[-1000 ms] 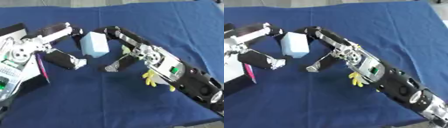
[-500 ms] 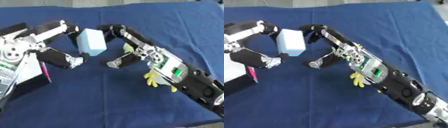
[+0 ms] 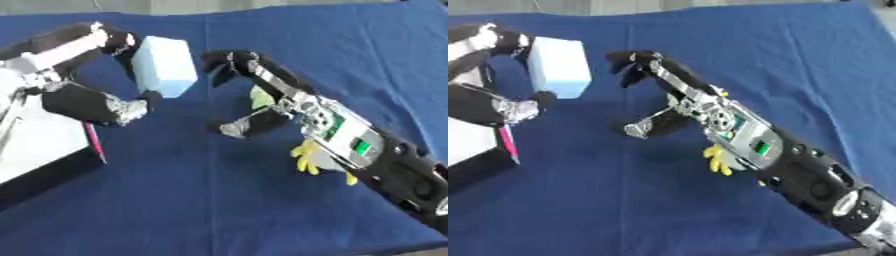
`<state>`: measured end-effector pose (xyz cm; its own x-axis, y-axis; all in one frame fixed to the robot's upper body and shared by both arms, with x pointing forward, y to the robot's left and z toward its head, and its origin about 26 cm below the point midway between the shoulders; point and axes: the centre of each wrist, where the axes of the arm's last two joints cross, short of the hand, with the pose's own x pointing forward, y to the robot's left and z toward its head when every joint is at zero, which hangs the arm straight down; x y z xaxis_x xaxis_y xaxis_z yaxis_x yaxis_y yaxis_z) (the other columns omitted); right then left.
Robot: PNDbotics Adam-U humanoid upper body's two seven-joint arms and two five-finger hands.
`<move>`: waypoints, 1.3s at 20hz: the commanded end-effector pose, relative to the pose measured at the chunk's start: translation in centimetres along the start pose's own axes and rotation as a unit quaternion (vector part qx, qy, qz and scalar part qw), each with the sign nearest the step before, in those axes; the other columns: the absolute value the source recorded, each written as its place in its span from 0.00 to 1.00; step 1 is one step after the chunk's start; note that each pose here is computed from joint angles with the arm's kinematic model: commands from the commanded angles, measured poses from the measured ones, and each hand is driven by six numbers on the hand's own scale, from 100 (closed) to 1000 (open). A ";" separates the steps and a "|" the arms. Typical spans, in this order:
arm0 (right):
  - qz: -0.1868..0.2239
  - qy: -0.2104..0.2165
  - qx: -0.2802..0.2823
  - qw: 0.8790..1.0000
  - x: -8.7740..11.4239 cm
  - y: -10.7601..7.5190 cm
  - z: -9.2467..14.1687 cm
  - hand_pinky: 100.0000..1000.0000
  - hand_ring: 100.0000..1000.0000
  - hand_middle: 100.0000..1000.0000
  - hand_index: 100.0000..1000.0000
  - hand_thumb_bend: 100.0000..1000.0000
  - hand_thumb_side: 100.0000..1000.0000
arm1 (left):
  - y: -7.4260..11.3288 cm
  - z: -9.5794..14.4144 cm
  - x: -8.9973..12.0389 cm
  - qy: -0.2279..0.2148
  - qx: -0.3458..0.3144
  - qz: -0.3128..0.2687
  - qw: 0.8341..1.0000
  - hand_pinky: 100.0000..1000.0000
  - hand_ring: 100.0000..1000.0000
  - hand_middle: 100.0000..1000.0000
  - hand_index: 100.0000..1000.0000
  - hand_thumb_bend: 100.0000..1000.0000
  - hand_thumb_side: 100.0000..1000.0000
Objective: Pick up the objects with one hand, pass them to the other hand, and then place them into the box on the other side of the table.
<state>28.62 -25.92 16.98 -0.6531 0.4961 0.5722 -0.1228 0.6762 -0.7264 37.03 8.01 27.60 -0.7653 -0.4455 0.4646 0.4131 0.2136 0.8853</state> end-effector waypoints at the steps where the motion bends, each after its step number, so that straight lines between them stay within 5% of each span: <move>1: 0.021 -0.017 0.008 1.000 0.5 -0.7 -0.1 0.71 0.65 0.73 0.88 0.43 0.02 | 2.1 1.8 -1.0 0.024 0.025 -0.013 0.999 1.00 0.58 0.43 0.41 0.00 0.18; 13: 0.029 -0.028 0.018 0.999 0.4 -0.5 0.2 0.72 0.65 0.73 0.86 0.44 0.02 | 4.8 6.7 -6.9 0.124 0.108 -0.008 0.986 1.00 0.59 0.44 0.42 0.00 0.18; 26: 0.037 -0.026 0.016 0.999 0.3 -0.2 0.4 0.71 0.64 0.71 0.84 0.46 0.02 | 5.4 12.2 -12.6 0.227 0.134 -0.032 0.964 1.00 0.60 0.44 0.42 0.00 0.17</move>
<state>28.34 -26.01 16.33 -0.6800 0.5096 0.5271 -0.1167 0.6346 -0.7640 42.94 23.89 25.28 -0.4735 -0.7668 0.4333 0.2337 0.3649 0.9012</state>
